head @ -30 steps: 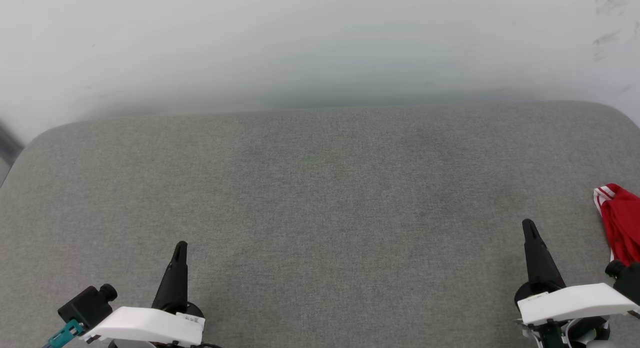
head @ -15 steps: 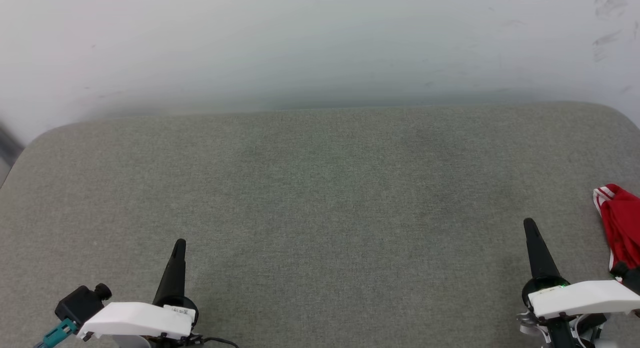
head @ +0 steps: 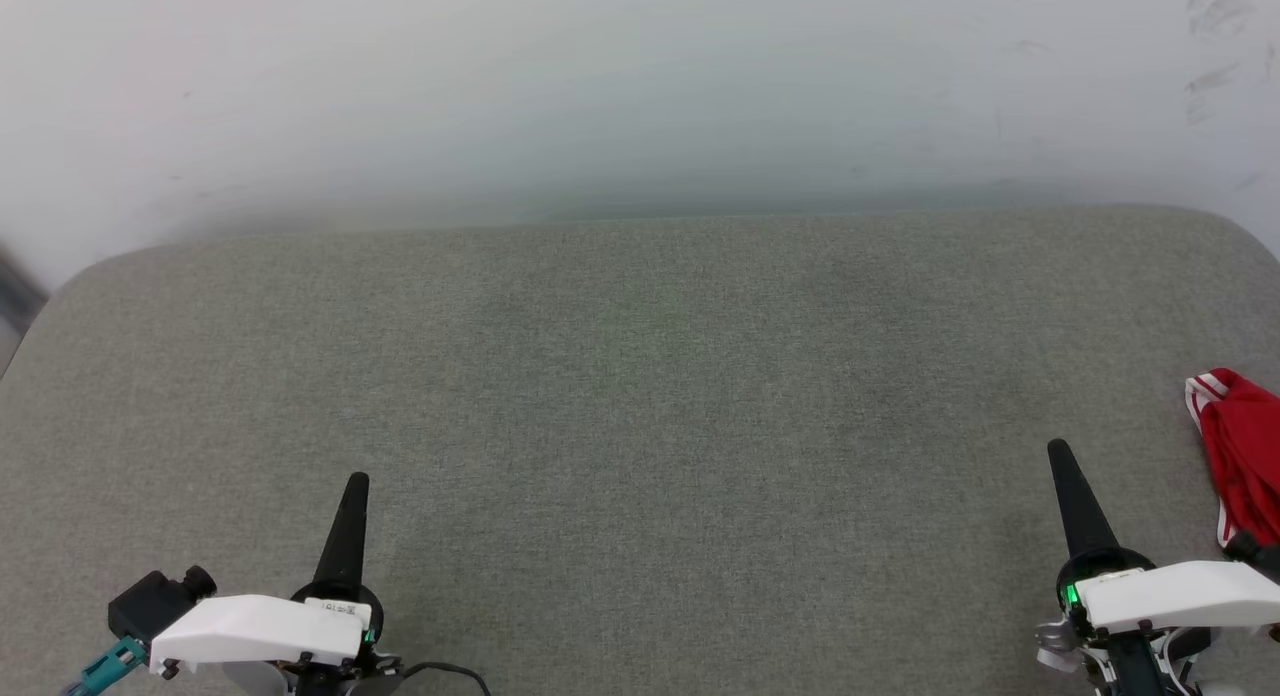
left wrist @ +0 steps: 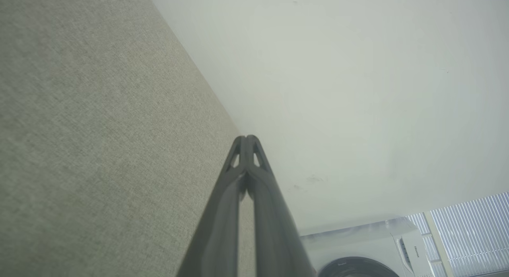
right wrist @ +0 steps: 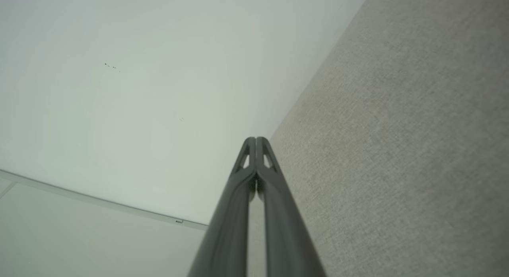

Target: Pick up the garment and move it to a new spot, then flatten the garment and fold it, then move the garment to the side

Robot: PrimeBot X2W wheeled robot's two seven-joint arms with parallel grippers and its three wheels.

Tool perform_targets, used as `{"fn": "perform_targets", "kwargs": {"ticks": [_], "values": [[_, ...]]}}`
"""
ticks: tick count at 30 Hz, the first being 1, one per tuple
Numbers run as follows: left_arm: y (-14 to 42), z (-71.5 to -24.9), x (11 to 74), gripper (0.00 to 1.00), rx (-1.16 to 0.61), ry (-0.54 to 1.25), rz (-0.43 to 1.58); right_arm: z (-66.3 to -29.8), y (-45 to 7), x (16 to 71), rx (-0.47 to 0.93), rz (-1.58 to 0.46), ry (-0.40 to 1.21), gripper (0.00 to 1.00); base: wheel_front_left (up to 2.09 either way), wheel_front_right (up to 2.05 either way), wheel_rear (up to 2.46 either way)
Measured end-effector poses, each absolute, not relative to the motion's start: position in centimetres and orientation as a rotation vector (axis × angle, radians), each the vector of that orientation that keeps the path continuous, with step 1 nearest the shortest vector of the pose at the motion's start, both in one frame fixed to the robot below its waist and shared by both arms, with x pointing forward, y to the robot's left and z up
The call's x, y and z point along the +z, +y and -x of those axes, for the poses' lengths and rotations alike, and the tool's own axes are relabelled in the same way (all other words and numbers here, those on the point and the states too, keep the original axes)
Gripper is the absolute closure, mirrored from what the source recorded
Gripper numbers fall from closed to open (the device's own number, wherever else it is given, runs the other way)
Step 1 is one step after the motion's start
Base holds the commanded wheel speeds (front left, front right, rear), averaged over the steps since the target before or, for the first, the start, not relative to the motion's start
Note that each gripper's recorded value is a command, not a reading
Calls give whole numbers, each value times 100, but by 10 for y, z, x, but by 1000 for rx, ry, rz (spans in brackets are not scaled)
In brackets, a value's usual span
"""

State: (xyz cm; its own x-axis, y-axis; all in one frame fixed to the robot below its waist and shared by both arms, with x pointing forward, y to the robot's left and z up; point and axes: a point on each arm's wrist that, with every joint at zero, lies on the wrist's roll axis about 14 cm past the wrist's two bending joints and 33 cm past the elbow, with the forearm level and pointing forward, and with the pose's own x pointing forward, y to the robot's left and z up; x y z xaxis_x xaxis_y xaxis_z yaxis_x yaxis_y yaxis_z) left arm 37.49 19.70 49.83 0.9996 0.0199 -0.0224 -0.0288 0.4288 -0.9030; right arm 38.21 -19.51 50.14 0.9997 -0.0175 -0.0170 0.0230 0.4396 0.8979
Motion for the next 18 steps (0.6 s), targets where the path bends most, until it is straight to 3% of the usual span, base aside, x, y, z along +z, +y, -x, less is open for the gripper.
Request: {"fn": "perform_targets", "kwargs": {"ticks": [18], "values": [[199, -381, 500, 100, 28, 14, 1308, -385, -197, 502, -24, -1302, 8, 100, 0, 0, 0]]}}
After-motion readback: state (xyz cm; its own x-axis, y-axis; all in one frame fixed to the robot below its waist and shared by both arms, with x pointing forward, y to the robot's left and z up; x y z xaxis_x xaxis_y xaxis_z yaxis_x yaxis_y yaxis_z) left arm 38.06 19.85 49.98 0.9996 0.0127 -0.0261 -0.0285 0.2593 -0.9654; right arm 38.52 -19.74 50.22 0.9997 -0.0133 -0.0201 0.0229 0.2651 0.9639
